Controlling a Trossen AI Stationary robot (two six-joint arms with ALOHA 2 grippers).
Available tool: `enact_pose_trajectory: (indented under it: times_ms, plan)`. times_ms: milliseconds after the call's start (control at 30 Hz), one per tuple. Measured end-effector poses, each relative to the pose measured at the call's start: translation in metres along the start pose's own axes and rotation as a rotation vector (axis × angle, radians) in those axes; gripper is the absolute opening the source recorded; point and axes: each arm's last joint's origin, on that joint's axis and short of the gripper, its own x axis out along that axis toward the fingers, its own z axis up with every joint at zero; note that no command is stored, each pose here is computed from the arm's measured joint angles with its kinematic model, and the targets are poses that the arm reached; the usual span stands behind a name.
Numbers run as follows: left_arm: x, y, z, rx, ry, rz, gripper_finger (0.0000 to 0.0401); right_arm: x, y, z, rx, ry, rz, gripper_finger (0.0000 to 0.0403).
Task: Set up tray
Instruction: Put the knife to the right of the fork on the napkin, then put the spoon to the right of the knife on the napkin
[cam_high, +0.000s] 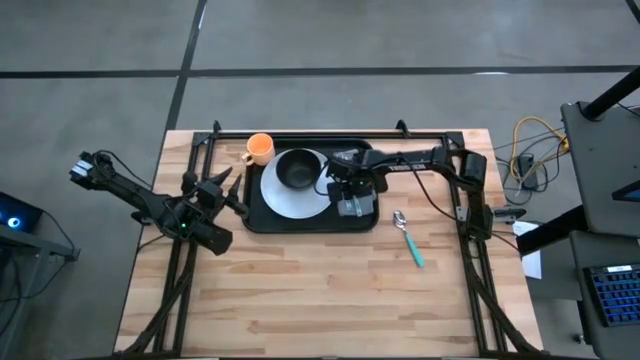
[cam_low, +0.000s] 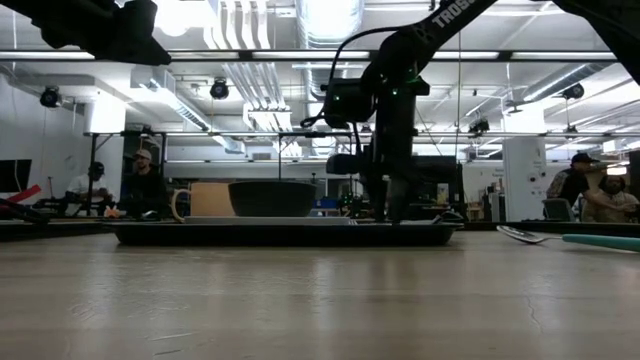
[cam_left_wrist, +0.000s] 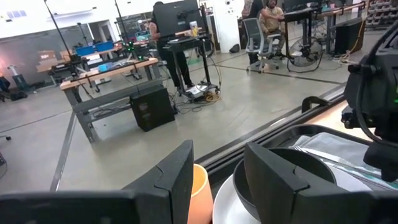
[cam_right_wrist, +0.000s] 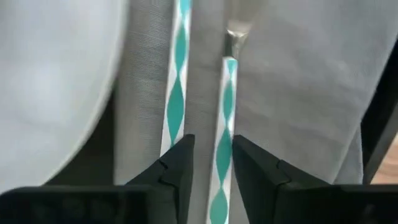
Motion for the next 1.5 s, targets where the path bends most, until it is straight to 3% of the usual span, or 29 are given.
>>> enact_pose_trajectory:
  times_ms: [267, 367, 533, 733, 933, 1133, 1333, 1500]
  plan:
    - [0.0, 0.0, 0.0, -0.001, 0.002, -0.002, 0.0124, -0.023, 0.015, 0.009, -0.113, -0.039, 0.075, 0.0112]
    - [0.0, 0.0, 0.0, 0.0, 0.004, -0.003, 0.0124, -0.043, 0.01, 0.004, -0.167, 0.005, -0.015, 0.0106]
    - [0.0, 0.0, 0.0, 0.02, 0.008, -0.006, 0.0124, -0.079, -0.01, -0.043, -0.247, 0.0, -0.322, 0.0094]
    - [0.0, 0.0, -0.001, 0.022, 0.021, -0.015, 0.0124, -0.103, -0.031, -0.122, -0.316, -0.043, -0.316, 0.0117]
    - [0.0, -0.001, -0.001, 0.022, 0.037, -0.026, 0.0124, -0.093, -0.073, -0.158, -0.184, -0.011, -0.236, 0.0152]
    - [0.0, -0.001, -0.001, 0.022, 0.039, -0.027, 0.0124, -0.061, -0.102, -0.17, -0.115, -0.015, -0.109, 0.0169]
    - [0.0, -0.001, -0.001, 0.021, 0.04, -0.028, 0.0124, -0.038, -0.123, -0.173, -0.114, 0.003, -0.134, 0.0173]
    - [0.0, -0.001, -0.001, 0.017, 0.042, -0.03, 0.0124, -0.025, -0.121, -0.174, -0.153, 0.03, -0.035, 0.0165]
